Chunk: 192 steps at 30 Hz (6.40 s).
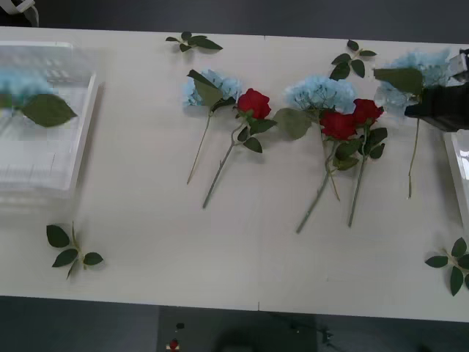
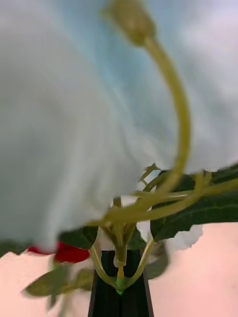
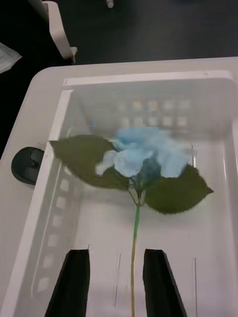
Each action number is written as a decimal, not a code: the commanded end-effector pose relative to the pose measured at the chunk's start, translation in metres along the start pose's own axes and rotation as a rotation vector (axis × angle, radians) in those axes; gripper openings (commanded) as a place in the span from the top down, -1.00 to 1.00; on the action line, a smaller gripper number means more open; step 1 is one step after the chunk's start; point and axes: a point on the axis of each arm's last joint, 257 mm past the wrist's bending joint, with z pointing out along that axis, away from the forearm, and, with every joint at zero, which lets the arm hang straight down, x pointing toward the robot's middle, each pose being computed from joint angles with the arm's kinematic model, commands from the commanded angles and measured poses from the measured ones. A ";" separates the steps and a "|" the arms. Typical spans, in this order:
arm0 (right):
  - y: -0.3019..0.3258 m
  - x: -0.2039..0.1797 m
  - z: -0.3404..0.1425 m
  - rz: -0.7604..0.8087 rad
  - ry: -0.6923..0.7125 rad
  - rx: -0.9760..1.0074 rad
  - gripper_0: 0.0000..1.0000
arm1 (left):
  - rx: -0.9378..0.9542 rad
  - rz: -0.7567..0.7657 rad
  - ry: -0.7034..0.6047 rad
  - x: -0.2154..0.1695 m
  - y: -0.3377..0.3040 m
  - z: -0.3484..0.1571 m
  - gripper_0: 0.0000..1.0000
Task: Put the red flowers into the right box and the blue flowers into the left box
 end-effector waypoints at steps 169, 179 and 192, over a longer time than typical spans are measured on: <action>0.020 0.028 0.075 0.156 0.003 0.233 -1.00 | 0.632 0.234 0.124 -0.048 -0.136 -0.031 -1.00; 0.014 0.030 0.095 0.174 -0.004 0.271 -1.00 | 0.590 0.212 0.210 -0.059 -0.245 0.000 -1.00; 0.013 0.032 0.104 0.138 -0.001 0.300 1.00 | 0.393 0.197 0.225 -0.038 -0.359 0.030 -1.00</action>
